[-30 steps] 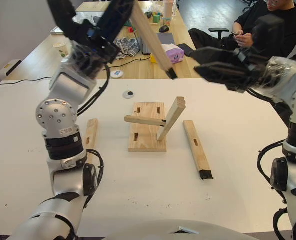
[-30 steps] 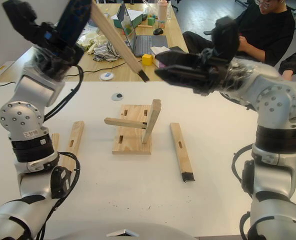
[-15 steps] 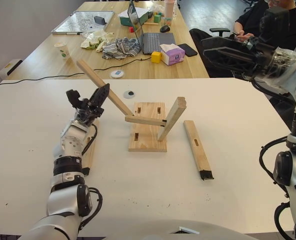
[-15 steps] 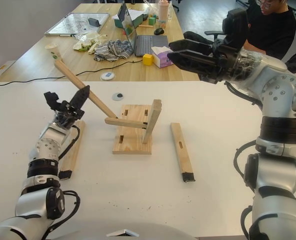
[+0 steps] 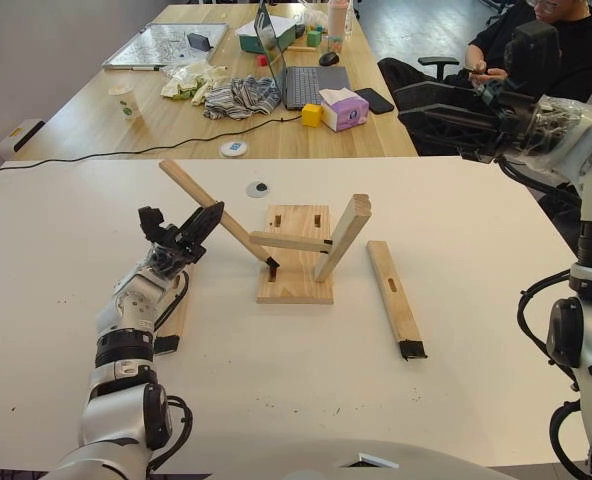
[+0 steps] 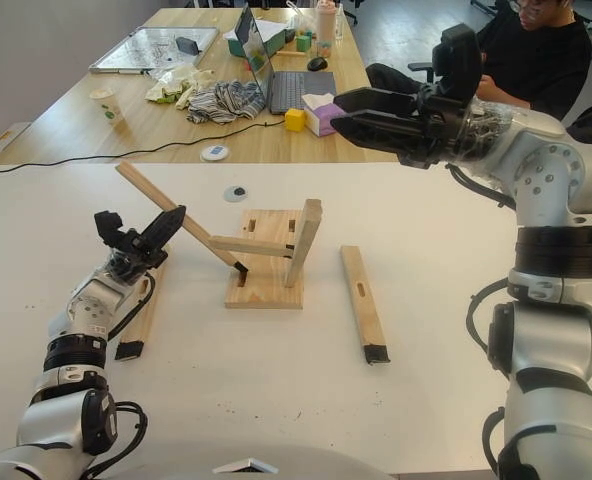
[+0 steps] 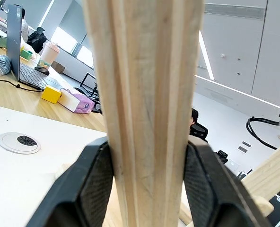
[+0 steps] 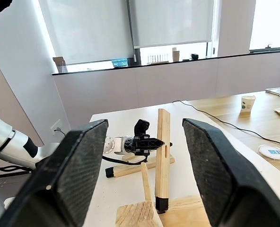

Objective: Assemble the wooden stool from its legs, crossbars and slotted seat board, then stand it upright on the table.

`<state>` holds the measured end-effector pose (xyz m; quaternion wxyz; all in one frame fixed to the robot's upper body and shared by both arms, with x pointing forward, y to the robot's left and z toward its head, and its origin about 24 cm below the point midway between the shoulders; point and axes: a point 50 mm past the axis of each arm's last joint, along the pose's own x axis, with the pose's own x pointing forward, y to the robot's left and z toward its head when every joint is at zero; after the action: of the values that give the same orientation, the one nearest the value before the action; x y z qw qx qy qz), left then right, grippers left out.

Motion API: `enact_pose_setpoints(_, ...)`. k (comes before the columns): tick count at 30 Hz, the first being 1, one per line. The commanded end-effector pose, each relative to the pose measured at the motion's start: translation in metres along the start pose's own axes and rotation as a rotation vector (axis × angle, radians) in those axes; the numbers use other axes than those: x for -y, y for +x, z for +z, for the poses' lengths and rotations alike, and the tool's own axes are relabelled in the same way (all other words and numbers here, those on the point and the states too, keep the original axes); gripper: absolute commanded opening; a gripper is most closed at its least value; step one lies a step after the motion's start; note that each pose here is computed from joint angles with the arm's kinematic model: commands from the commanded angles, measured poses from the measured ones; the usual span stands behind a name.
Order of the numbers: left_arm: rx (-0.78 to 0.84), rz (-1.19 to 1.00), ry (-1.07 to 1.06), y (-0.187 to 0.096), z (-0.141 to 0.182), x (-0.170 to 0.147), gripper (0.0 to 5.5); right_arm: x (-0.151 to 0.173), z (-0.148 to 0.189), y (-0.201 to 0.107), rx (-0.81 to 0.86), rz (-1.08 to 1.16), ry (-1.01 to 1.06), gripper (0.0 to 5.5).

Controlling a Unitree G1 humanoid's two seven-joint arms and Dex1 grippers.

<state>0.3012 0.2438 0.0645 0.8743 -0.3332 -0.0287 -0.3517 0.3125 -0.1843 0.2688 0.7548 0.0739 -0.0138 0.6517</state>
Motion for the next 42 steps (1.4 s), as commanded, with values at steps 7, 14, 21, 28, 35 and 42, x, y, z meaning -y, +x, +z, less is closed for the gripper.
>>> enact_pose_setpoints(7,-0.165,-0.035,0.032,-0.007,-0.002,0.001,2.01,0.004,-0.010,0.002,-0.037,0.008,0.000,2.89)
enact_pose_setpoints(14,-0.386,-0.056,0.192,-0.020,-0.005,-0.004,2.01,0.006,-0.016,0.001,-0.052,0.003,0.009,2.89)
enact_pose_setpoints(21,-0.717,-0.220,0.328,-0.021,-0.003,0.002,2.01,0.007,-0.022,0.004,-0.058,0.015,0.017,2.89)
enact_pose_setpoints(28,-0.885,-0.338,0.439,-0.013,0.012,0.008,2.01,0.002,-0.029,0.009,-0.056,0.024,0.027,2.89)
enact_pose_setpoints(35,-0.930,-0.367,0.478,-0.004,0.032,0.010,2.01,0.000,-0.032,0.010,-0.057,0.018,0.030,2.89)
enact_pose_setpoints(42,-0.968,-0.412,0.477,-0.004,0.040,0.015,2.01,0.001,-0.034,0.009,-0.059,0.010,0.035,2.89)
